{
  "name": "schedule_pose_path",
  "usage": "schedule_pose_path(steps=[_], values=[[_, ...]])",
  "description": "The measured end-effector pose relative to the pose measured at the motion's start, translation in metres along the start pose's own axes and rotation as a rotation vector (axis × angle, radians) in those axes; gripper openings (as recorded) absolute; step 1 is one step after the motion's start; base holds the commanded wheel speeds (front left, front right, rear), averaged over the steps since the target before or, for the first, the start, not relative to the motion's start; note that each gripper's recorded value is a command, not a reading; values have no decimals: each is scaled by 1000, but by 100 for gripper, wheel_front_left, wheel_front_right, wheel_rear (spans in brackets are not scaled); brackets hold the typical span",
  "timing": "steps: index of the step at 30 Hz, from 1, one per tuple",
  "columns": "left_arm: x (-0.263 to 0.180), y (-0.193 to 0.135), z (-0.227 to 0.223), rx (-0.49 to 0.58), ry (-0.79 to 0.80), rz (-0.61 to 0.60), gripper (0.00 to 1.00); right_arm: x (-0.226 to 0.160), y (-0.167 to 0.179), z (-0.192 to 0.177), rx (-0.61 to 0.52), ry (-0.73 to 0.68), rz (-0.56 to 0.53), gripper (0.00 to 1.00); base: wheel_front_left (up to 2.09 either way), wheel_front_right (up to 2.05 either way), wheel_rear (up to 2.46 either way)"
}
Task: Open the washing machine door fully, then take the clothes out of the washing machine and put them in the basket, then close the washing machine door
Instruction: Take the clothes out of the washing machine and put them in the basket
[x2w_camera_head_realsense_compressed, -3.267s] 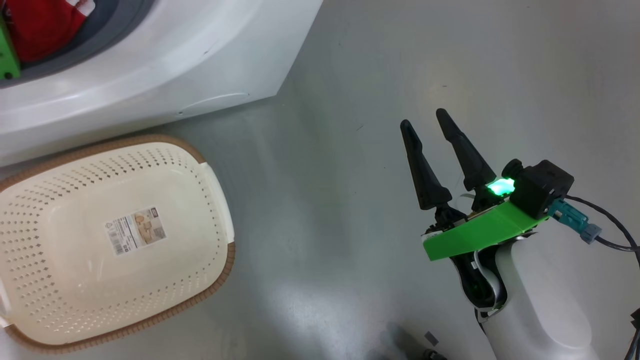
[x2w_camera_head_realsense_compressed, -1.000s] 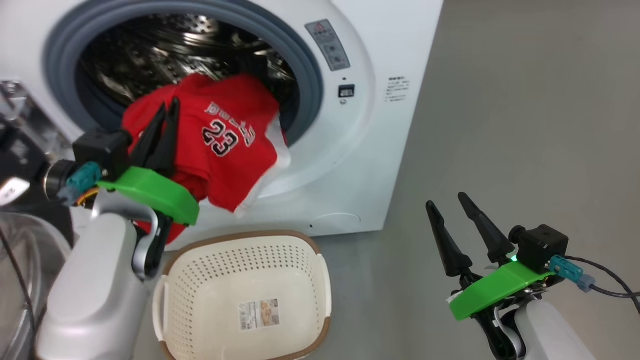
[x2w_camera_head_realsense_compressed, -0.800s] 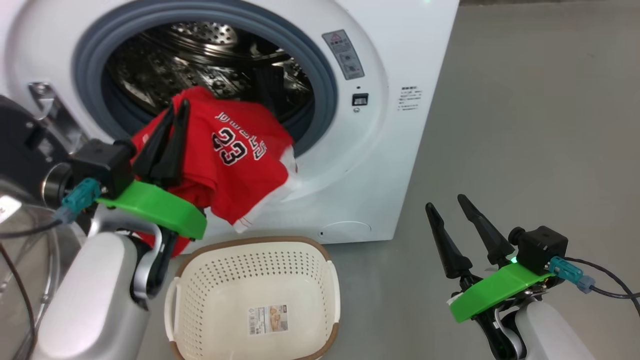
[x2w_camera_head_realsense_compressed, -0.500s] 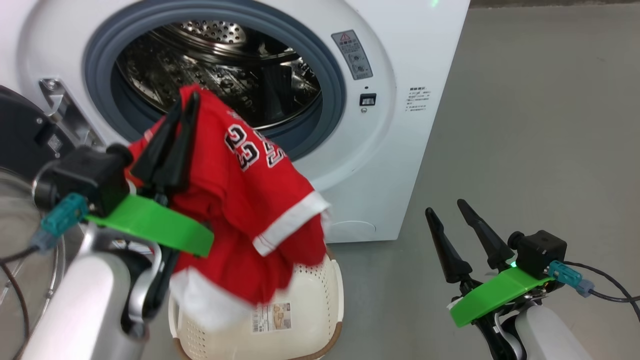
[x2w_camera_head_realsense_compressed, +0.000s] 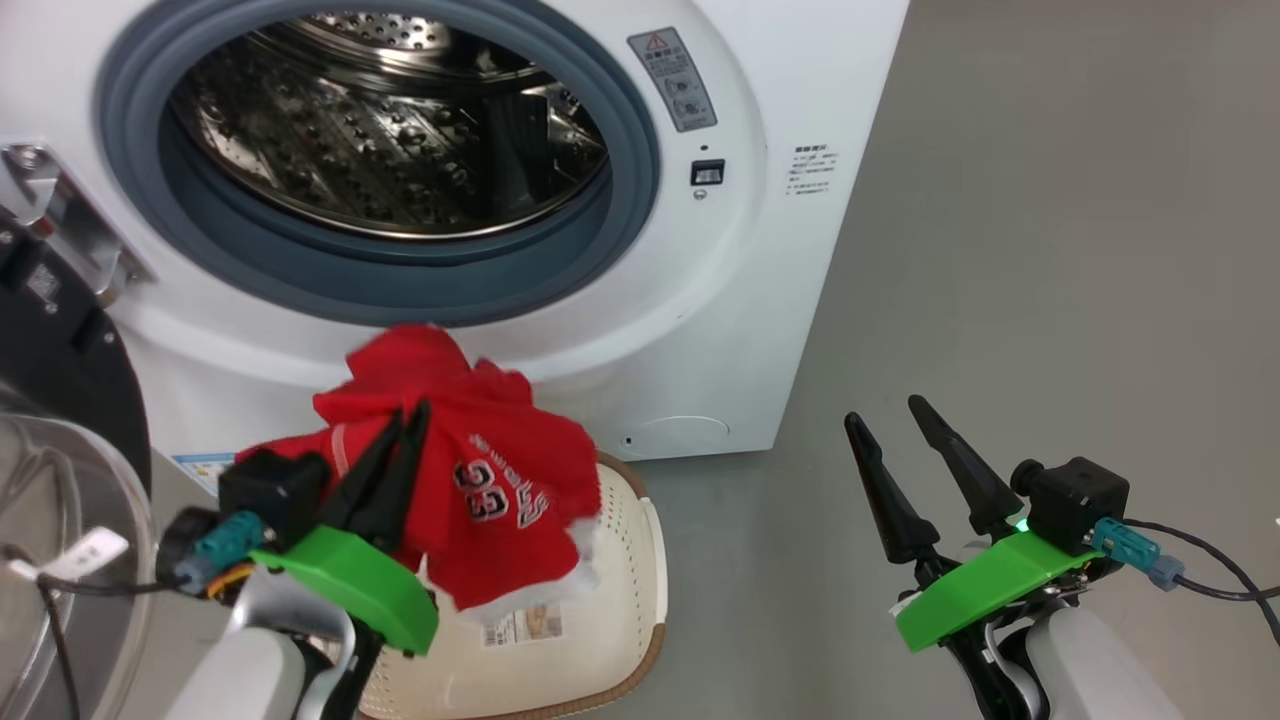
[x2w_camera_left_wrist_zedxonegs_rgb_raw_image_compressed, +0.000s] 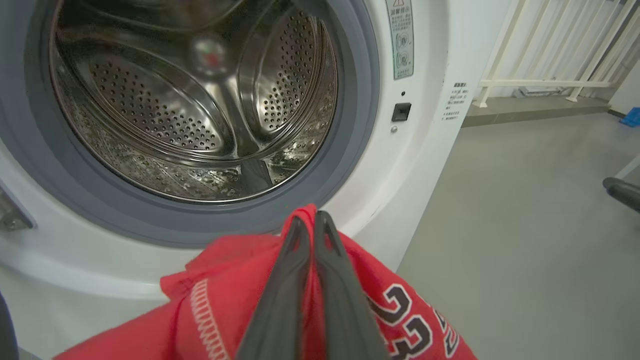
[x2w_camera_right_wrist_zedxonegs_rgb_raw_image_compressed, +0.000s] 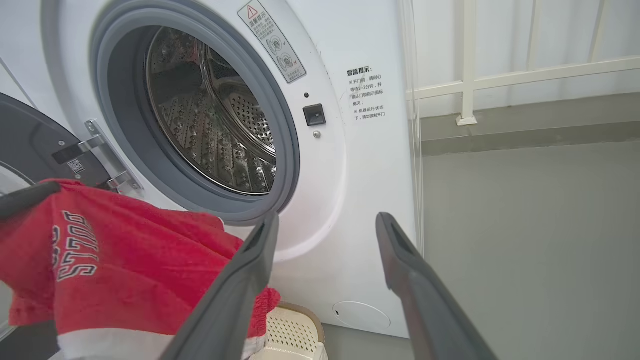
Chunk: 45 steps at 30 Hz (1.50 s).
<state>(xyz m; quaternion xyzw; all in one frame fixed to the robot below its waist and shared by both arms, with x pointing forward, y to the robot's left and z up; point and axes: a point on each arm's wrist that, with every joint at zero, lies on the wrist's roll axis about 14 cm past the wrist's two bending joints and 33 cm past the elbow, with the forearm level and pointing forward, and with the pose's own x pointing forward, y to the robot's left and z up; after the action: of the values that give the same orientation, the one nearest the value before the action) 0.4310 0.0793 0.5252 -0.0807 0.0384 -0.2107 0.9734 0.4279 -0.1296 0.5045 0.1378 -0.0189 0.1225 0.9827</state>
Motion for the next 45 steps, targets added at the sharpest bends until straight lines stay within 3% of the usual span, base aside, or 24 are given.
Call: schedule_pose_path(steps=[18,45], values=[[11,26,-114,-17,262,24,0,-1,-17,-4,1,10,-49,100,0,0,0],[27,33,-212,-25,563,31,0,0,-52,-10,-12,21,-145,100,0,0,0]])
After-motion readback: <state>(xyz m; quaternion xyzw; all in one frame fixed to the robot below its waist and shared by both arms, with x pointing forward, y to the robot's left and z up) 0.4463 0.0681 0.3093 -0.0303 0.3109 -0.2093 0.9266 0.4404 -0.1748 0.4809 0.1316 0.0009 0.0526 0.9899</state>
